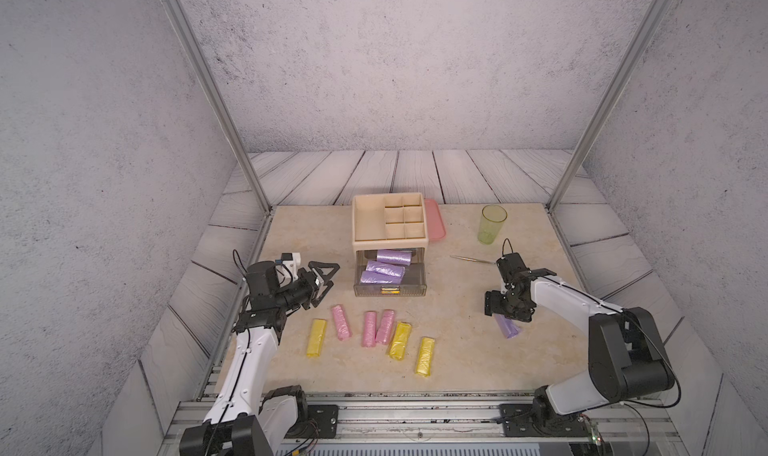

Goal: Sort the rolls of trash bags by color and place them into the drawer
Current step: Pick up the roll of trash bags from the center of the board, then place the roll of trash bags in the drawer.

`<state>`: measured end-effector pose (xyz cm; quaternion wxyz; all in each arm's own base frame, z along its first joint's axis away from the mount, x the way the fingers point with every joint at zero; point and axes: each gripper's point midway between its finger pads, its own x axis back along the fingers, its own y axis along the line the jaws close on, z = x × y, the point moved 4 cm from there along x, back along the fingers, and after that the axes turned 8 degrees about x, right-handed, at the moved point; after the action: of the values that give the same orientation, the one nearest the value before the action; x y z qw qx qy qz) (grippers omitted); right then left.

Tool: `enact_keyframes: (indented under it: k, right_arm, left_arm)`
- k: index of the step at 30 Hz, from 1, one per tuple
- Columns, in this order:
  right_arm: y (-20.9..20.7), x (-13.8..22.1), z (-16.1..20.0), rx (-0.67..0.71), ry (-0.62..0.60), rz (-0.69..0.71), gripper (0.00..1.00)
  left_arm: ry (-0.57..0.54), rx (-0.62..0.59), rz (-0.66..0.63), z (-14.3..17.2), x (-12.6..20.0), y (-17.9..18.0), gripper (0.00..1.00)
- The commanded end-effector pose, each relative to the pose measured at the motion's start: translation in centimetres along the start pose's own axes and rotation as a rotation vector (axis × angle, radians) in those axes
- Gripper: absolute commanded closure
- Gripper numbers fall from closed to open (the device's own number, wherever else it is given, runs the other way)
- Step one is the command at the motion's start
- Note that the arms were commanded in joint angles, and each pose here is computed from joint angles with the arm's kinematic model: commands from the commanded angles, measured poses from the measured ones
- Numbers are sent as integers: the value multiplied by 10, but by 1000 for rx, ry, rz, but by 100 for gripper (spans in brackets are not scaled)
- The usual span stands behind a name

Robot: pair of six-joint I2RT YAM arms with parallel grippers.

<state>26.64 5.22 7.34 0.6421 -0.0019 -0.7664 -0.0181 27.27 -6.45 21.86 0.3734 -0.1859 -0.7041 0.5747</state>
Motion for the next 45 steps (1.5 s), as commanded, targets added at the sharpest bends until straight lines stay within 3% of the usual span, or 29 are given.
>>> enact_keyframes:
  k: [1,8,16,21,24,27,32,34,37,41,45]
  right_arm:
    - [0,-5,-5,-26,30,-21,22]
    - [5,-13,-4,-30,72,-89,41]
    - [10,-20,6,-21,129,-127,53]
    - [16,-17,6,8,140,-165,70]
    - [24,0,-5,37,75,-222,77]
    - [33,42,-28,92,-61,-280,85]
    - [71,156,-75,338,-401,-320,85]
    - [101,205,-87,505,-535,-300,82]
    - [145,250,-95,707,-630,-308,81]
    - [200,277,-97,945,-679,-317,83]
    - [247,270,-90,1175,-619,-275,83]
  left_arm:
    - [16,-15,15,4,-2,0,20]
    - [18,-4,22,3,-3,1,20]
    - [20,2,32,2,-4,0,20]
    - [22,3,31,2,-4,0,20]
    - [24,6,26,3,-4,2,20]
    - [29,9,16,3,-5,4,20]
    - [28,10,4,1,-6,6,20]
    - [27,12,1,1,-6,6,20]
    - [19,9,-3,0,-6,5,20]
    - [14,9,-8,1,-5,4,20]
    - [7,7,-12,3,-3,5,21]
